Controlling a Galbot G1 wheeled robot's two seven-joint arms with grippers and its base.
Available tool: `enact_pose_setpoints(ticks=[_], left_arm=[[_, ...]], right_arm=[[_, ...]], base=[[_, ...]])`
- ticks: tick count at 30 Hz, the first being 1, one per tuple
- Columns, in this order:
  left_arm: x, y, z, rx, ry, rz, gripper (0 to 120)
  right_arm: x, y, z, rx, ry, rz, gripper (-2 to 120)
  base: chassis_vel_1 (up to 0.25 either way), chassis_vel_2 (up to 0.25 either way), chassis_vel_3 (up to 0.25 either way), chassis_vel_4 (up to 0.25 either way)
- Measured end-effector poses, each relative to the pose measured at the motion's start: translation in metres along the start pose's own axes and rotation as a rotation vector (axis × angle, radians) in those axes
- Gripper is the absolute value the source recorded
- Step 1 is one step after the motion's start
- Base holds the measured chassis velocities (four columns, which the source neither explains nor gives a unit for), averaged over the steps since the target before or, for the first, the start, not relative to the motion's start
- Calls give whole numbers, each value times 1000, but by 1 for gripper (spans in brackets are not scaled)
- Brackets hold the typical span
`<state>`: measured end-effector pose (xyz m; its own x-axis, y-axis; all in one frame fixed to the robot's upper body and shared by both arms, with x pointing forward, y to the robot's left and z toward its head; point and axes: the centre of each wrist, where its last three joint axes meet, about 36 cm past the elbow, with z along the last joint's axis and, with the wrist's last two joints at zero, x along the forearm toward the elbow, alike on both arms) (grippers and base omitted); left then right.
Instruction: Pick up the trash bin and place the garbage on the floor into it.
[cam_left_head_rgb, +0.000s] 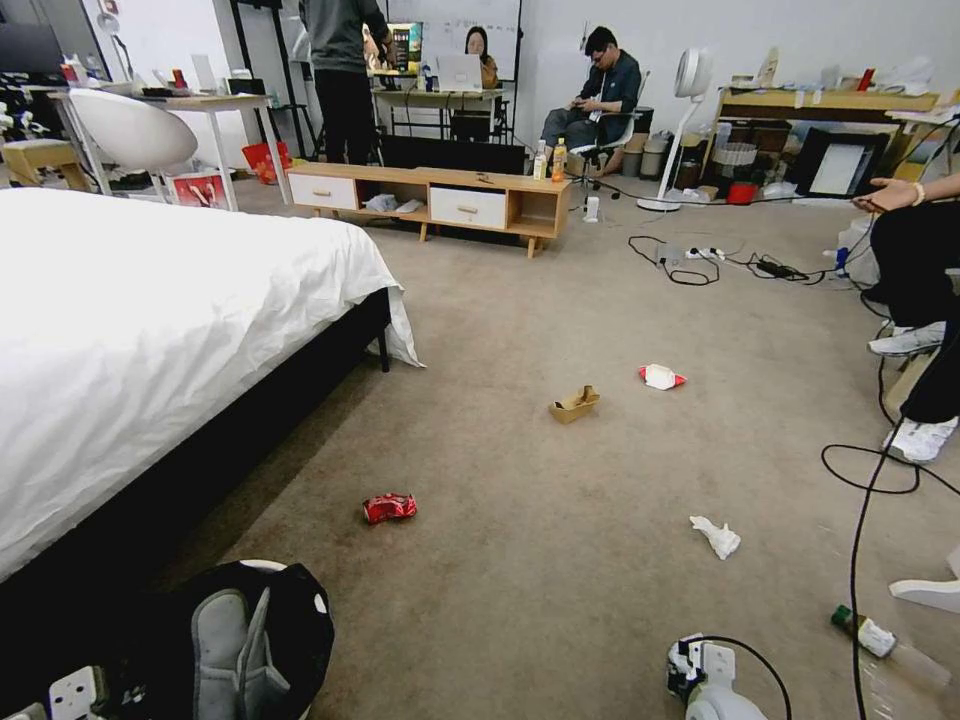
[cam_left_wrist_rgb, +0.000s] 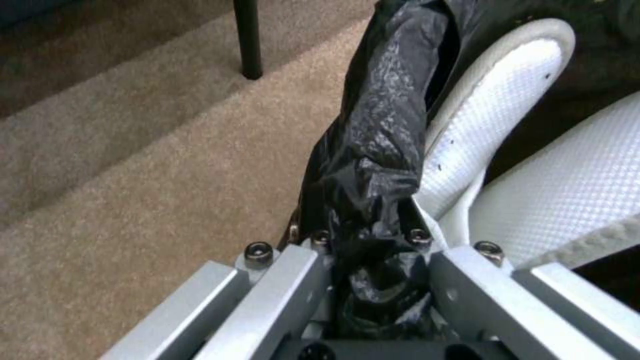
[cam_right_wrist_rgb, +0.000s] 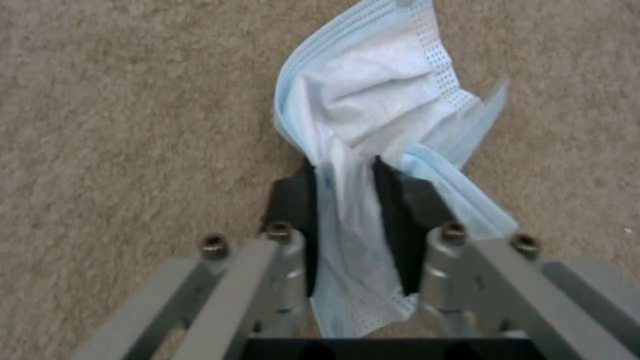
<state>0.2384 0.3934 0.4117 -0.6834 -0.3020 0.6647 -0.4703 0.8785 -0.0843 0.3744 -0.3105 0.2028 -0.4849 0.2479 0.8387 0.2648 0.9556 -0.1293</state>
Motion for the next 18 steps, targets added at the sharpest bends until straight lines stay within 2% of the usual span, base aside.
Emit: enact_pose_setpoints(ticks=[1, 3, 4, 6, 18], left_arm=[[0, 0, 0, 0, 0, 0, 2], [1, 0, 0, -2, -2, 1, 2], [1, 0, 0, -2, -2, 1, 2], [1, 0, -1, -2, -3, 2, 2], [3, -5, -5, -1, -17, 21, 2]], right_arm=[[0, 0, 0, 0, 0, 0, 22], [1, -1, 3, 3, 0, 4, 10], [1, -1, 3, 3, 0, 4, 10], [3, -3, 5, 5, 0, 8, 1], [28, -15, 3, 9, -49, -2, 0]], base=[[0, 0, 0, 0], [0, 0, 0, 0], [0, 0, 0, 0], [0, 0, 0, 0], [0, 0, 0, 0]])
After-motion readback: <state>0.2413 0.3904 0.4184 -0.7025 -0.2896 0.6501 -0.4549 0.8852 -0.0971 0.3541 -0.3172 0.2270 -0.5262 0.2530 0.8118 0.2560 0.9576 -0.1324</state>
